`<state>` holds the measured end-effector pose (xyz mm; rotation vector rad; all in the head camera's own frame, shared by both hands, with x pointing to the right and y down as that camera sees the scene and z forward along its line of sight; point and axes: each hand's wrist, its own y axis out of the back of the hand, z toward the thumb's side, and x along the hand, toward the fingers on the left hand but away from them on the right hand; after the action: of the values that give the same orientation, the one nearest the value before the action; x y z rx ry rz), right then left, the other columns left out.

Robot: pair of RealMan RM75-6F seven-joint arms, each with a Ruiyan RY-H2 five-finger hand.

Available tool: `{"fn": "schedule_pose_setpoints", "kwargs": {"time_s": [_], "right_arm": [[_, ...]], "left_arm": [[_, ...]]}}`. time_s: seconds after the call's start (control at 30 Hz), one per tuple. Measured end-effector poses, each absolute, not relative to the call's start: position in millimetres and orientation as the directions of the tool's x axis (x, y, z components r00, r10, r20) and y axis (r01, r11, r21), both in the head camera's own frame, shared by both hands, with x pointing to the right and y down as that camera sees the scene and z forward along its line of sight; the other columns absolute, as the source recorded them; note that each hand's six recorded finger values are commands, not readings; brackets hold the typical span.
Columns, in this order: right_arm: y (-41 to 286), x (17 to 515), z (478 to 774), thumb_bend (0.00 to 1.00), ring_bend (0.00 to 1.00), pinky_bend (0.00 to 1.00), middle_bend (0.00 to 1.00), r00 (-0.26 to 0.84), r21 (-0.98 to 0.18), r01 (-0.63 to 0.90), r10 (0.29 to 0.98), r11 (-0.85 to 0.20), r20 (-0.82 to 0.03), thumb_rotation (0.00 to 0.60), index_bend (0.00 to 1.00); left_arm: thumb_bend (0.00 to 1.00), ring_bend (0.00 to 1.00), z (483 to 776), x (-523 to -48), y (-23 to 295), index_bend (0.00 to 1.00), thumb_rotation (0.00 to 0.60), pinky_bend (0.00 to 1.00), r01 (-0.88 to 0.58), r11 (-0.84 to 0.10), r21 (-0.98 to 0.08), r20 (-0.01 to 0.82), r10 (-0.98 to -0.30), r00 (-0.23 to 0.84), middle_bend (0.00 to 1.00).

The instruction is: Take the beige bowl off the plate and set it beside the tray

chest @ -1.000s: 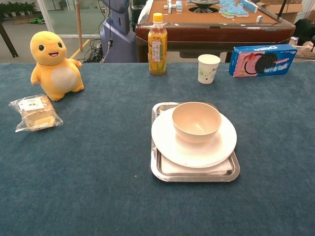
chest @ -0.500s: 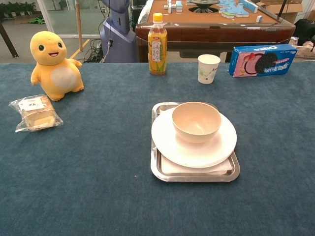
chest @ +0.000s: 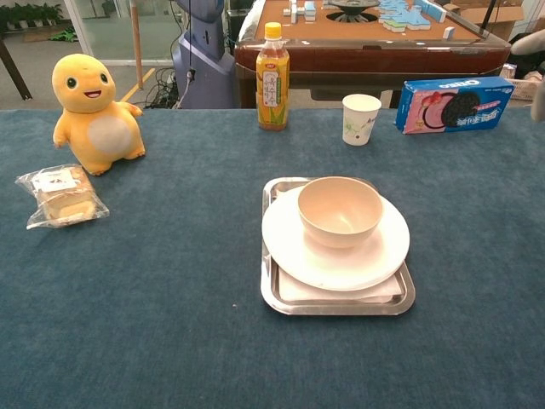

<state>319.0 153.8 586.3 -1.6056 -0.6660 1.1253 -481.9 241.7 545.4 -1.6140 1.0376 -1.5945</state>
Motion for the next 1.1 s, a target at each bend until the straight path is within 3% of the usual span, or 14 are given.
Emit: {"fn": "schedule_pose_setpoints", "kwargs": {"time_s": [0.5,0.83,1.1], "right_arm": [[143,246,636,0.08,0.00,0.04,0.07,0.481,-0.902,-0.203,0.764,-0.380,-0.430,0.600,0.49],[149,230,658,0.10,0.00,0.04,0.07,0.483,-0.875,-0.253,0.731,-0.412,-0.483,0.600,0.50],[148,219,667,0.11,0.00,0.04,0.07,0.490,-0.868,-0.279,0.716,-0.411,-0.497,0.600,0.51]], "left_arm": [[0.05,0.01,535,-488,240,0.19,0.600,0.21,-0.109,-0.479,-0.871,0.486,-0.872,-0.059,0.06],[0.05,0.01,530,-495,237,0.31,0.600,0.21,-0.099,-0.463,-0.881,0.471,-0.877,-0.095,0.07],[0.05,0.01,530,-499,236,0.33,0.600,0.21,-0.096,-0.469,-0.878,0.478,-0.870,-0.117,0.09]]}}
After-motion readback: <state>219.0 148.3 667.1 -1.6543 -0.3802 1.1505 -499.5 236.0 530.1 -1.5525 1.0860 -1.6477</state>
